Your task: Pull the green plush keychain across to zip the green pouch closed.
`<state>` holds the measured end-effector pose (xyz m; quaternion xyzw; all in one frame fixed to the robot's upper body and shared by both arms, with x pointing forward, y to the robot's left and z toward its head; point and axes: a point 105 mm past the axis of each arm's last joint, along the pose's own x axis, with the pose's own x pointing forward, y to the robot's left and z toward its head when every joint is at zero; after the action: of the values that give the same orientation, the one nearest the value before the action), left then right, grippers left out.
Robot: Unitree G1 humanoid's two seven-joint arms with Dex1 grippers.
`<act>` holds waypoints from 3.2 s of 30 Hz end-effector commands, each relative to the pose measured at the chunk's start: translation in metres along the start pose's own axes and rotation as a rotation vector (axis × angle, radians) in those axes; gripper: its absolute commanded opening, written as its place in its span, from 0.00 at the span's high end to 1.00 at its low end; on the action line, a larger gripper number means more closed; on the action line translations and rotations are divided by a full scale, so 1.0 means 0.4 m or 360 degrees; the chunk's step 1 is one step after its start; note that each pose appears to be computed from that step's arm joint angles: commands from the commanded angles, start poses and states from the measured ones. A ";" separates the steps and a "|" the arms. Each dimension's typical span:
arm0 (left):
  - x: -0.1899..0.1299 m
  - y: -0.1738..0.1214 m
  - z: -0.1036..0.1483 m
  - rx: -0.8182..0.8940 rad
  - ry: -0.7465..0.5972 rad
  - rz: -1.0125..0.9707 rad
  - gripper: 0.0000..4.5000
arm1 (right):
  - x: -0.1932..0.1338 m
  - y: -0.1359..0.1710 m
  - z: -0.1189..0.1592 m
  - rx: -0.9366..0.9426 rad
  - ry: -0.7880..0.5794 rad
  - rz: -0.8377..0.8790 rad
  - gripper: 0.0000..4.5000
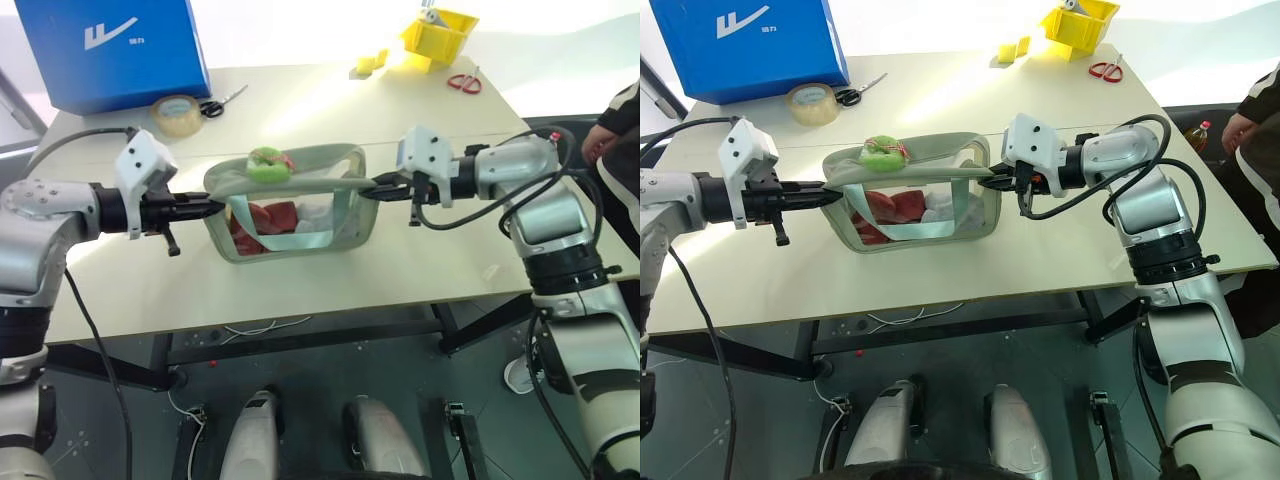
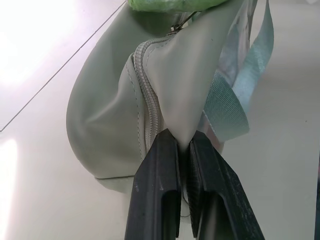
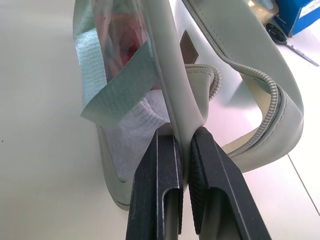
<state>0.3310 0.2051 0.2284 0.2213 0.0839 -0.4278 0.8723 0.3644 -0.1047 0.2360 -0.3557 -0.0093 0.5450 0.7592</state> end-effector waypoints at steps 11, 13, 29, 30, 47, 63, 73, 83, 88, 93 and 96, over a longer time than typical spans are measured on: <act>-0.012 0.031 0.003 0.0071 -0.0001 0.0128 1.00 | -0.011 0.000 0.066 -0.0033 -0.0105 0.0013 0.64; -0.014 0.031 0.002 0.0072 0.0000 0.0134 1.00 | -0.025 -0.033 0.086 -0.0027 -0.0124 -0.0051 0.41; -0.007 0.032 0.017 0.0107 -0.0016 0.0114 1.00 | 0.188 -0.014 0.326 0.0082 -0.0606 -0.0088 0.08; -0.006 0.030 0.018 0.0108 -0.0016 0.0112 1.00 | 0.197 -0.014 0.321 0.0077 -0.0589 -0.0099 0.08; -0.005 0.026 0.008 0.0096 -0.0034 0.0123 1.00 | 0.204 -0.045 0.251 0.0008 -0.0374 -0.0225 0.99; -0.001 0.029 -0.004 0.0071 -0.0032 0.0126 1.00 | -0.177 -0.167 -0.025 0.0336 0.0160 -0.1334 0.99; 0.026 0.031 0.019 0.0096 -0.0042 0.0065 1.00 | 0.101 0.036 -0.228 0.0890 0.0181 -0.1009 0.99; 0.014 0.023 0.013 0.0093 -0.0030 0.0083 1.00 | 0.100 0.028 -0.224 0.0840 0.0141 -0.0957 0.84; 0.011 0.021 0.011 0.0091 -0.0030 0.0098 1.00 | 0.015 -0.036 -0.189 0.0798 0.0073 -0.0964 0.29; 0.006 0.023 0.008 0.0089 -0.0022 0.0112 1.00 | -0.135 -0.112 -0.123 0.0667 -0.0011 -0.0823 0.02; 0.004 0.024 0.005 0.0085 -0.0022 0.0116 1.00 | -0.168 -0.092 -0.013 0.0712 -0.0252 -0.0485 0.02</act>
<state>0.3413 0.2044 0.2270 0.2353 0.0640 -0.4076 0.8800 0.3893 -0.1894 0.2575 -0.1485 0.0226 0.3593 0.9211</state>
